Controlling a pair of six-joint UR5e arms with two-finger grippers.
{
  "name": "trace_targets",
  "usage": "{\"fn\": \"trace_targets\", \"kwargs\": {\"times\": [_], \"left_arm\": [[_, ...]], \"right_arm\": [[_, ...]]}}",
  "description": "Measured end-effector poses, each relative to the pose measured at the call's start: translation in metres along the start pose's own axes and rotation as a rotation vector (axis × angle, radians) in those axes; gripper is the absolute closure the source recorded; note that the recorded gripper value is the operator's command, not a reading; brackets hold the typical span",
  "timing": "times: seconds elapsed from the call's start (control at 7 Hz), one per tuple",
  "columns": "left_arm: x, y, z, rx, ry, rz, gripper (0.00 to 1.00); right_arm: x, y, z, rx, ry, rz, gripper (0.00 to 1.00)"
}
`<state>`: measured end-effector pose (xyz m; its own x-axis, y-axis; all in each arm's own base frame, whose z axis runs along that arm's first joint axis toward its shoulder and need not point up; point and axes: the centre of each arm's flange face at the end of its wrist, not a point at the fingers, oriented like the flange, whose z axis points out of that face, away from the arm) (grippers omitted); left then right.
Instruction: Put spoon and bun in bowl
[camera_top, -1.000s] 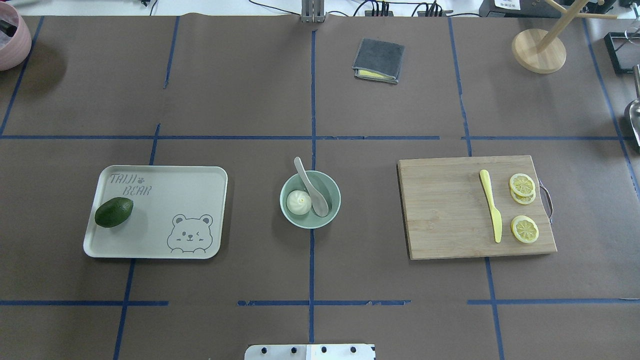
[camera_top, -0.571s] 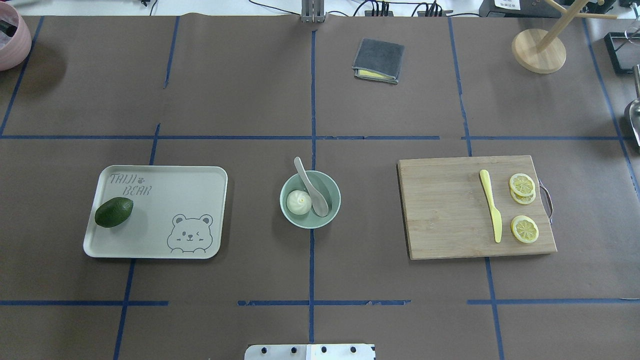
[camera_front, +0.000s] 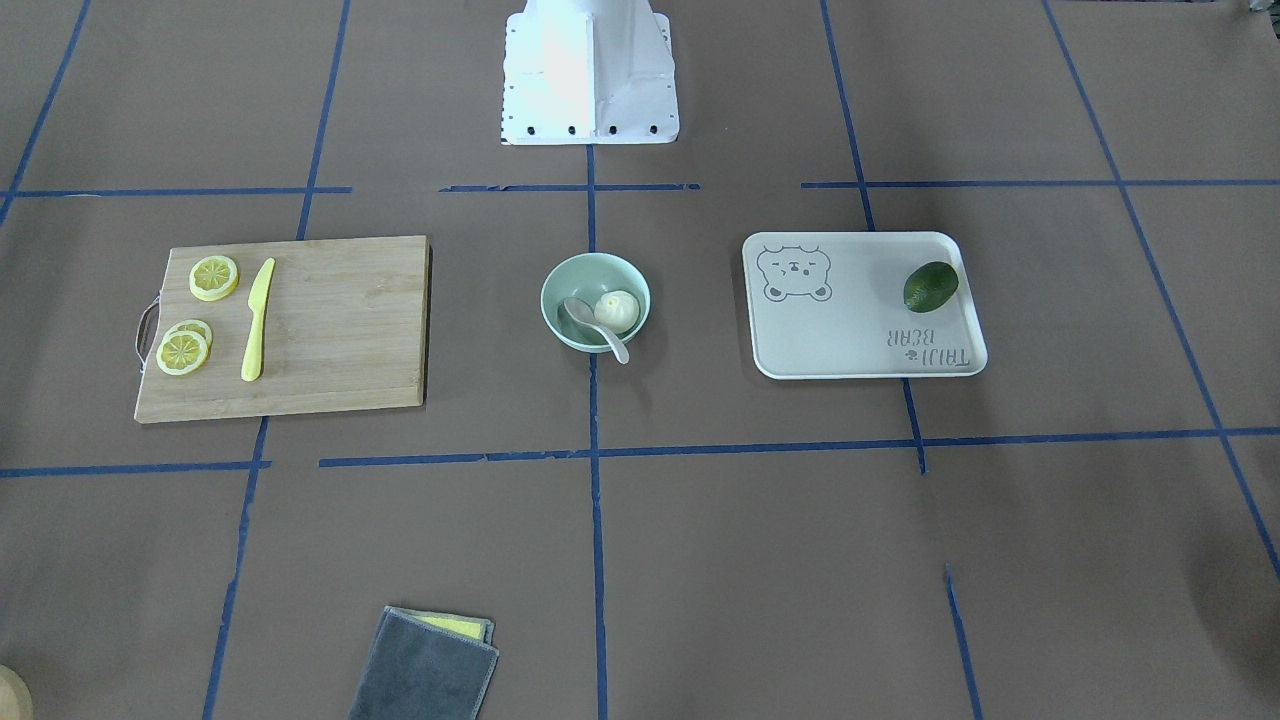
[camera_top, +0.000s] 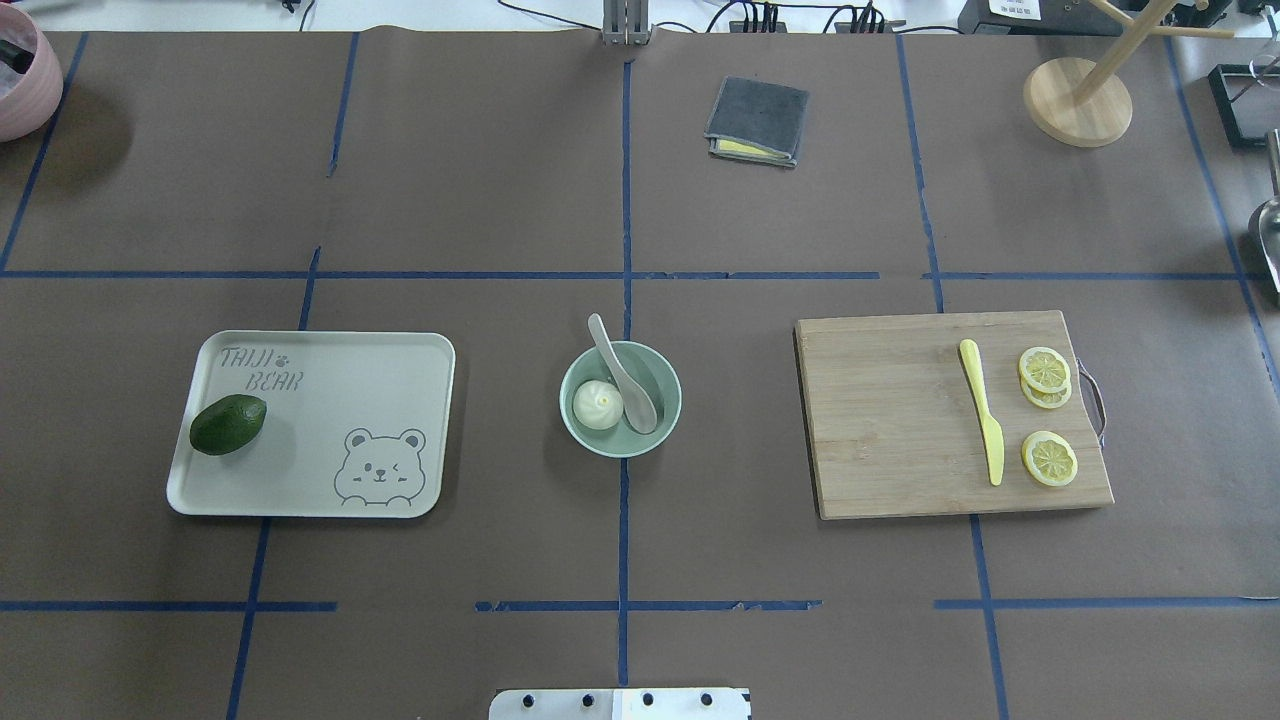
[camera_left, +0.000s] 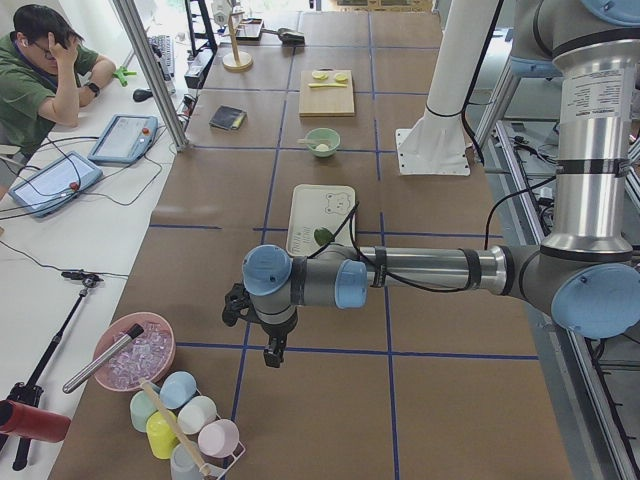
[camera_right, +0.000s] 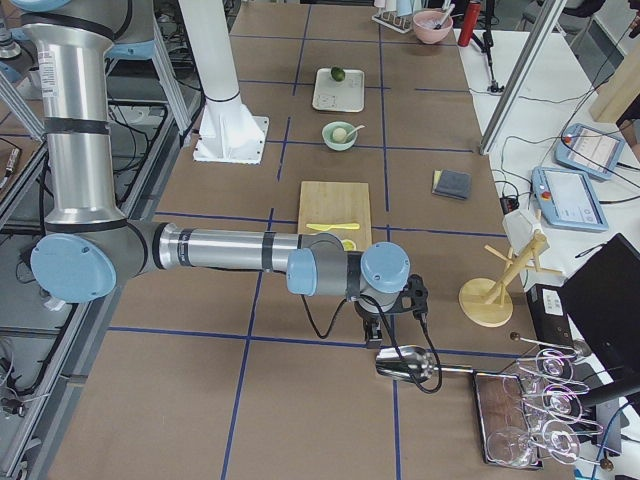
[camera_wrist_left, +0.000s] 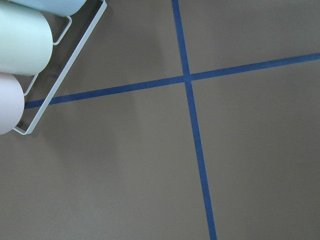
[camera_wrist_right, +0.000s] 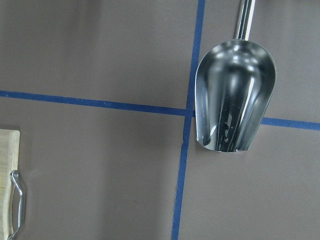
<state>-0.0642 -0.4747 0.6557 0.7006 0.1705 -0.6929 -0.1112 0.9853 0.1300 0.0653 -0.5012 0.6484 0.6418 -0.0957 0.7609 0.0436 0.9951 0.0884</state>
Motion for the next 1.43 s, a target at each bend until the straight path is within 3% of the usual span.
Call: {"fn": "trace_targets", "kwargs": {"times": [1.43], "left_arm": [[-0.0003, 0.0005, 0.0002, -0.001, -0.002, 0.002, 0.0]], "right_arm": [[-0.0016, -0.0017, -0.0017, 0.008, 0.002, -0.01, 0.0]]}}
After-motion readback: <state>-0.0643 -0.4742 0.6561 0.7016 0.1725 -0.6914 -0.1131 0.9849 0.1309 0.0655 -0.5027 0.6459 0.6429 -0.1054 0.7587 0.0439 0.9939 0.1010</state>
